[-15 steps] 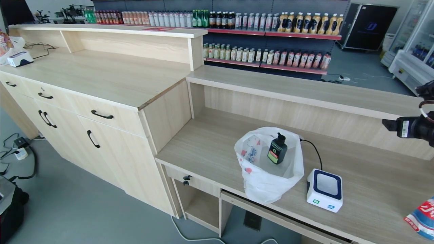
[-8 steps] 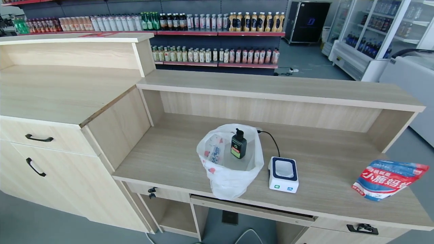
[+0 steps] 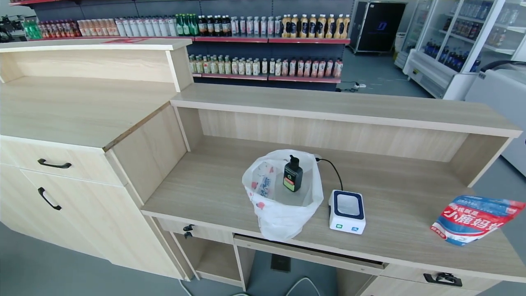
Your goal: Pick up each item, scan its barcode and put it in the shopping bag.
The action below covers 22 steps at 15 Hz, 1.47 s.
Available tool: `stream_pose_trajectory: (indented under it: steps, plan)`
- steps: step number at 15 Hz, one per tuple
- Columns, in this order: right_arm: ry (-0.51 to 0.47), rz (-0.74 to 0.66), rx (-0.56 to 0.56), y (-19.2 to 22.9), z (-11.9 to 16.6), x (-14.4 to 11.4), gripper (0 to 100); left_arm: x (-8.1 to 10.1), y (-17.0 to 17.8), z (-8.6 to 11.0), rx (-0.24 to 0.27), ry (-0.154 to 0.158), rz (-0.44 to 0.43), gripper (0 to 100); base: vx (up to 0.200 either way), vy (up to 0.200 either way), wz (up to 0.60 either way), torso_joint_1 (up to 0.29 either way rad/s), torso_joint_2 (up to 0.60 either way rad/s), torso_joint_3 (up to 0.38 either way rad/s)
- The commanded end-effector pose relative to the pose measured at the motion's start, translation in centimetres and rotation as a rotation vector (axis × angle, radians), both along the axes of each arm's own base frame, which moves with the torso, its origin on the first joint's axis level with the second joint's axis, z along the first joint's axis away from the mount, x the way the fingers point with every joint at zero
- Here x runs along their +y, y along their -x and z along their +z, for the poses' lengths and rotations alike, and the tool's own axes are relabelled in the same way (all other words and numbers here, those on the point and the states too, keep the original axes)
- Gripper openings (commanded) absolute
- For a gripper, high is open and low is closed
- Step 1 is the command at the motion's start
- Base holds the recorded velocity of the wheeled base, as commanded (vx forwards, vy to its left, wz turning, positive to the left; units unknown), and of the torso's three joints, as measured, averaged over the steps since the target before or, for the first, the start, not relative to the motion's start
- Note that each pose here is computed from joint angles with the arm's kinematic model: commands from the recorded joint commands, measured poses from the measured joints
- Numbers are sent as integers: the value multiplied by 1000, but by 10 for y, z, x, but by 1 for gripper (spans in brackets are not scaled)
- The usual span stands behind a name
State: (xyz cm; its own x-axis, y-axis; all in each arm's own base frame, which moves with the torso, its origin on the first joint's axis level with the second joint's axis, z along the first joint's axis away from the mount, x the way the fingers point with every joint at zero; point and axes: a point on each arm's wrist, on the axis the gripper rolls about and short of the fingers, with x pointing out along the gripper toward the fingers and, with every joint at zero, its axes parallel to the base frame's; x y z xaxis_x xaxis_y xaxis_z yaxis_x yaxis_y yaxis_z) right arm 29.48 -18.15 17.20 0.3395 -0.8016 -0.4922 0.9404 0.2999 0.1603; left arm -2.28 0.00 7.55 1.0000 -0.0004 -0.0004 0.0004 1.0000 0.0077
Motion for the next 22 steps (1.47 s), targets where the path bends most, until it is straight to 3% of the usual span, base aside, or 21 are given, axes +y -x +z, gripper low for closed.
stream_pose_trajectory:
  steps: [1,3,10,16,22]
  plan:
    - [-82,62,104,1,-44,-3,100,0,0,0,0,0,0,100,0,0,0,0,0,0]
    - [-134,123,115,2,-56,1,100,0,0,0,0,0,0,100,0,0,0,0,0,0]
    - [-151,260,96,-18,-69,19,100,0,0,0,0,0,0,100,0,0,0,0,0,0]
    - [-160,319,79,-36,-88,25,100,0,0,0,0,0,0,100,0,0,0,0,0,0]
    - [-179,334,143,-42,-111,24,100,0,0,0,0,0,0,100,0,0,0,0,0,0]
